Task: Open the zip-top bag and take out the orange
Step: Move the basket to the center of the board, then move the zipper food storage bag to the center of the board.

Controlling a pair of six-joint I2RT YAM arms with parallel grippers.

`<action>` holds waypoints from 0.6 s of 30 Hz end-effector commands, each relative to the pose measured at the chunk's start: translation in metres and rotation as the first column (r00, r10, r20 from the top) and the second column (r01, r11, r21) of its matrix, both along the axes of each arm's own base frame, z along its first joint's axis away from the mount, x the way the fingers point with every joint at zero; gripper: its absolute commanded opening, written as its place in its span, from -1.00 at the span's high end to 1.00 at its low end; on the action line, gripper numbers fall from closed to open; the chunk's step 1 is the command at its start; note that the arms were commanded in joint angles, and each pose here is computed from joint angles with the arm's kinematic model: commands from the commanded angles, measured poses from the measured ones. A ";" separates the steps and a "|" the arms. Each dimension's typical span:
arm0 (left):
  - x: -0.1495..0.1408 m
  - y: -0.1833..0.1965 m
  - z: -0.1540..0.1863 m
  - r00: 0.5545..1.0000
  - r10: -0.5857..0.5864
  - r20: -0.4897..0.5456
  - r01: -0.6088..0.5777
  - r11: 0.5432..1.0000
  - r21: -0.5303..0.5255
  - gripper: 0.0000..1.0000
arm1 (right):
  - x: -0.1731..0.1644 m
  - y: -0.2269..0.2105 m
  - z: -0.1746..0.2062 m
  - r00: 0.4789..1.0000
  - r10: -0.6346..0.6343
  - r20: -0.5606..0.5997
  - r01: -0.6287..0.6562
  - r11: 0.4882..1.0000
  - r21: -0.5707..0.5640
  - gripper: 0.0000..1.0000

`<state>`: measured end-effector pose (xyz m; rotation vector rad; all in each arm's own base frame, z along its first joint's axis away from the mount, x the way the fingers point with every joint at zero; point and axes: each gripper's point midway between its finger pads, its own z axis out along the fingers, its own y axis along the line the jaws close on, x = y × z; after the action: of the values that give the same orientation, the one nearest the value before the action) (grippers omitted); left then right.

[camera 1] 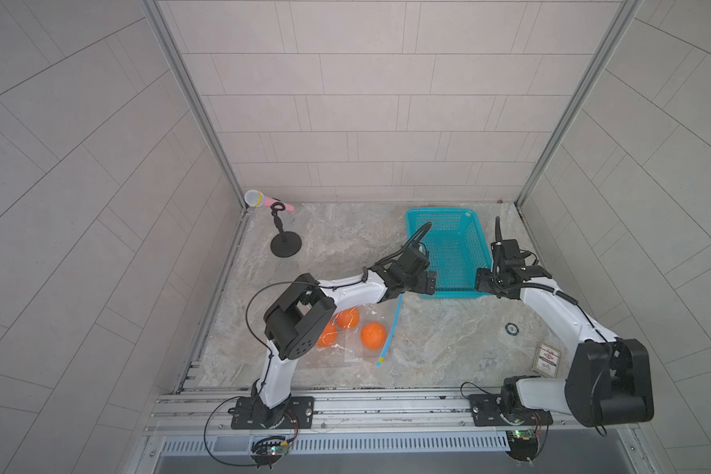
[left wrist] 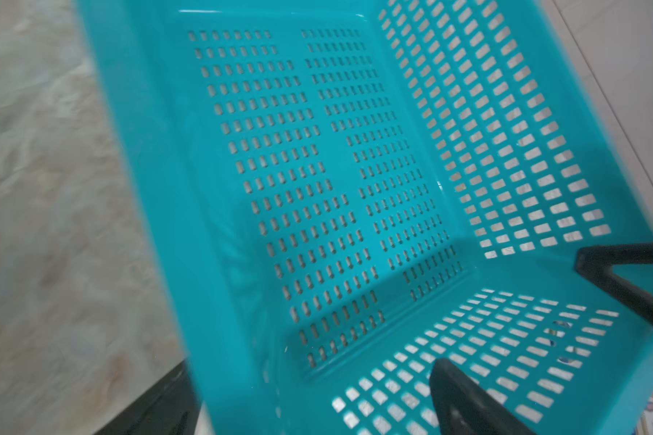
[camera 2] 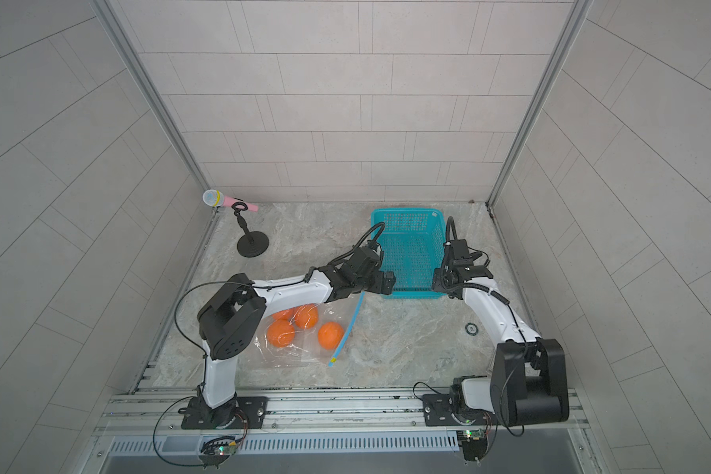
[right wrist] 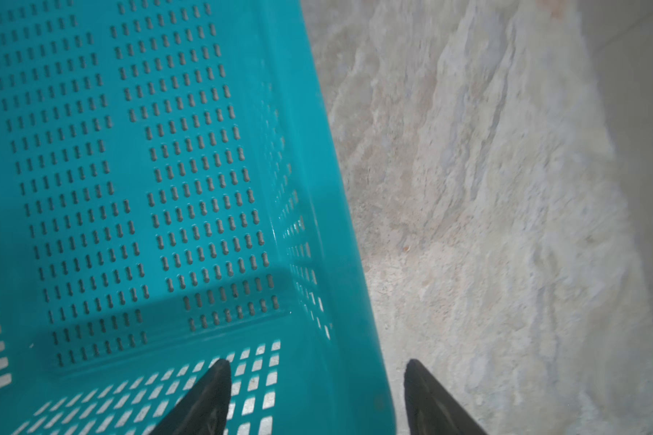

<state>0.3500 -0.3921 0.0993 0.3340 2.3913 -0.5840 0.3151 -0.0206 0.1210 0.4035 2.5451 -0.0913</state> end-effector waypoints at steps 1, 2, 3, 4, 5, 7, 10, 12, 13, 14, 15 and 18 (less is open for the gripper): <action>0.003 0.034 0.060 0.986 0.090 0.143 -0.089 0.996 -0.009 -1.00 | -0.007 0.002 0.029 0.993 -0.010 0.114 0.009 1.000 0.006 -0.64; 0.000 0.039 0.071 0.981 0.090 0.170 -0.086 0.996 -0.031 -1.00 | -0.009 0.001 0.035 0.991 -0.013 0.131 0.012 1.000 0.006 -0.65; -0.005 0.043 0.083 0.978 0.088 0.188 -0.078 0.995 -0.056 -1.00 | -0.011 0.005 0.039 0.990 -0.005 0.141 0.002 1.000 0.020 -0.64; -0.010 0.050 0.093 0.976 0.089 0.197 -0.078 0.995 -0.062 -1.00 | -0.013 0.011 0.043 0.988 0.013 0.151 -0.019 0.999 0.039 -0.64; -0.016 0.059 0.102 0.974 0.089 0.208 -0.079 0.995 -0.058 -1.00 | -0.016 0.020 0.049 0.986 0.042 0.161 -0.052 0.997 0.054 -0.61; -0.029 0.080 0.115 0.971 0.101 0.218 -0.092 0.994 -0.053 -1.00 | -0.023 0.046 0.062 0.972 0.125 0.200 -0.143 0.987 0.079 -0.58; -0.059 0.108 0.115 0.981 0.088 0.175 -0.078 0.995 -0.065 -1.00 | -0.042 0.106 0.078 0.932 0.242 0.271 -0.303 0.929 0.213 -0.54; -0.081 0.124 0.112 0.987 0.081 0.140 -0.067 0.992 -0.103 -0.99 | -0.058 0.140 0.074 0.907 0.307 0.287 -0.379 0.894 0.240 -0.51; -0.092 0.131 0.108 0.990 0.075 0.117 -0.059 0.989 -0.133 -0.99 | -0.066 0.156 0.072 0.893 0.340 0.295 -0.414 0.878 0.241 -0.50; -0.103 0.139 0.107 0.992 0.076 0.102 -0.058 0.984 -0.168 -0.99 | -0.073 0.170 0.068 0.882 0.364 0.299 -0.438 0.868 0.235 -0.49; -0.111 0.146 0.107 0.993 0.080 0.090 -0.061 0.979 -0.195 -0.99 | -0.080 0.185 0.066 0.866 0.396 0.306 -0.471 0.852 0.228 -0.49; -0.134 0.164 0.100 0.995 0.079 0.064 -0.061 0.966 -0.251 -0.97 | -0.101 0.227 0.059 0.822 0.475 0.315 -0.550 0.805 0.222 -0.49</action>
<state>0.2347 -0.2386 0.2114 0.2003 2.1685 -0.7429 0.2171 0.1926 0.1853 -0.2603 2.3364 0.5350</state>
